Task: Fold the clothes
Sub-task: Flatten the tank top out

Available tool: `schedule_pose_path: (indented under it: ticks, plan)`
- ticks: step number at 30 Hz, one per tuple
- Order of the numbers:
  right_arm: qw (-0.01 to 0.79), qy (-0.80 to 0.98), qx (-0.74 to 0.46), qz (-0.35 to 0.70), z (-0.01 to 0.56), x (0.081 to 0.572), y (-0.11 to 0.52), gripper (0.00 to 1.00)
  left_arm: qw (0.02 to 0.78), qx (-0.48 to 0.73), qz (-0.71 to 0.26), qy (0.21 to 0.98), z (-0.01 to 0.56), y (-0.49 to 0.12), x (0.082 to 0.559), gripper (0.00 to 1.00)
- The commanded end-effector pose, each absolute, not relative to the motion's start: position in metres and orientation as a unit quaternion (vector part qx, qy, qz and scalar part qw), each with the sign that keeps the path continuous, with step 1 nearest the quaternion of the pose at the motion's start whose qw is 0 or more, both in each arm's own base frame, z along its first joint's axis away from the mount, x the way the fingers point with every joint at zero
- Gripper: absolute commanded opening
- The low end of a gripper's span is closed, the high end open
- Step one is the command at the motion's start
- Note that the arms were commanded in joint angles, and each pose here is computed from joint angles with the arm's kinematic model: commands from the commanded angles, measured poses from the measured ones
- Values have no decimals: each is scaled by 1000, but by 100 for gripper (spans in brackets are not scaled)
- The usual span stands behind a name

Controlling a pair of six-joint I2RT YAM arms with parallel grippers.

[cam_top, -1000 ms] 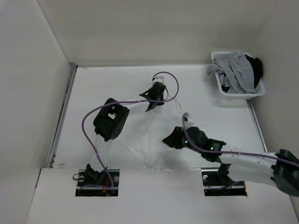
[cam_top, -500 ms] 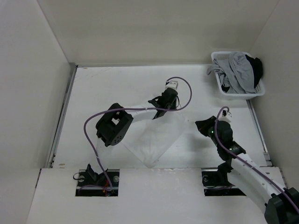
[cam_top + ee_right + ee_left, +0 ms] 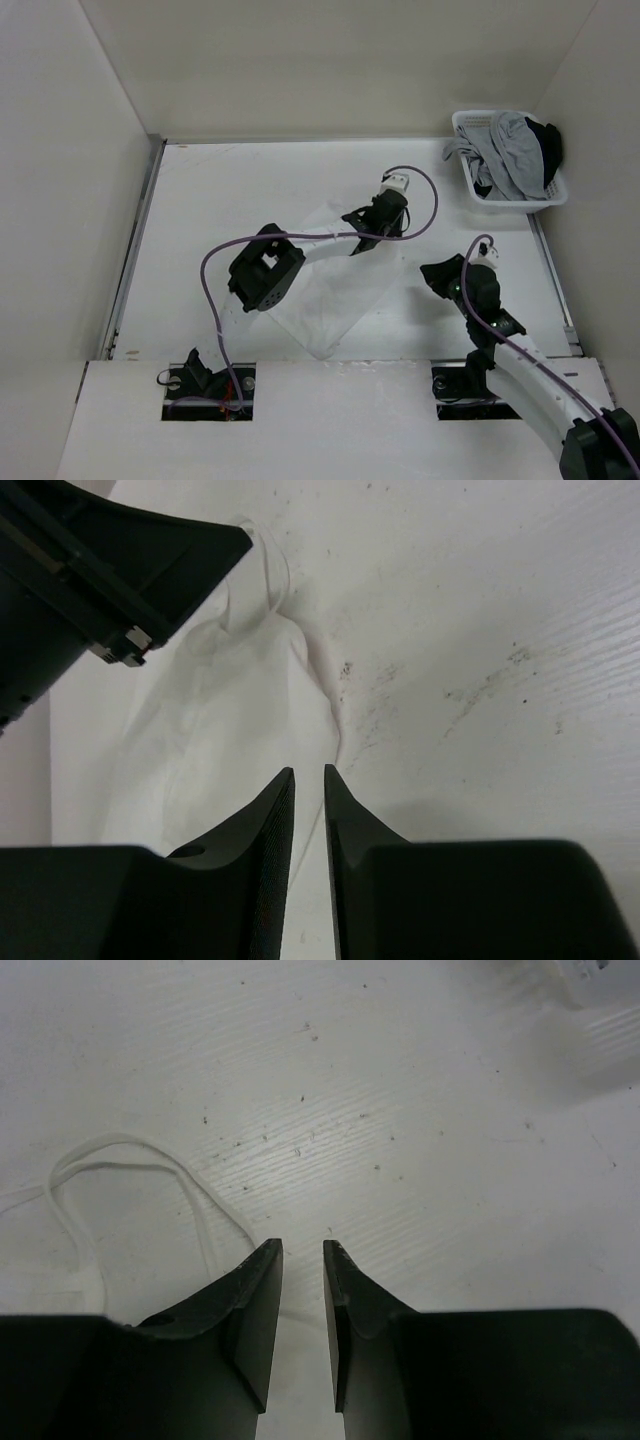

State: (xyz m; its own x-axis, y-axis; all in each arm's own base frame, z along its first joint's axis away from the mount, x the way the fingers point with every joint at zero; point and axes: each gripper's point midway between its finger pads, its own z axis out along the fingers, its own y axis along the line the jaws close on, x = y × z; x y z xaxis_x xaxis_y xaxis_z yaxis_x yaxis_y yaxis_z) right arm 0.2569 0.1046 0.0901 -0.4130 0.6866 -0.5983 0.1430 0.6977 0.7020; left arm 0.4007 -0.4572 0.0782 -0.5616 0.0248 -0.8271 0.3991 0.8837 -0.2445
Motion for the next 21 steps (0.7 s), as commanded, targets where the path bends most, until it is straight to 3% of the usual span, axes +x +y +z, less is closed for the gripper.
schedule_pose_path:
  ticks: [1, 10, 21]
  plan:
    - [498, 768, 265, 303, 106, 264, 102, 23, 458, 110, -172, 865, 77, -448, 416, 22]
    - [493, 772, 261, 304, 104, 265, 105, 30, 463, 106, -145, 868, 66, -443, 419, 22]
    - [496, 771, 253, 308, 107, 266, 109, 32, 459, 110, -168, 865, 64, -453, 419, 24]
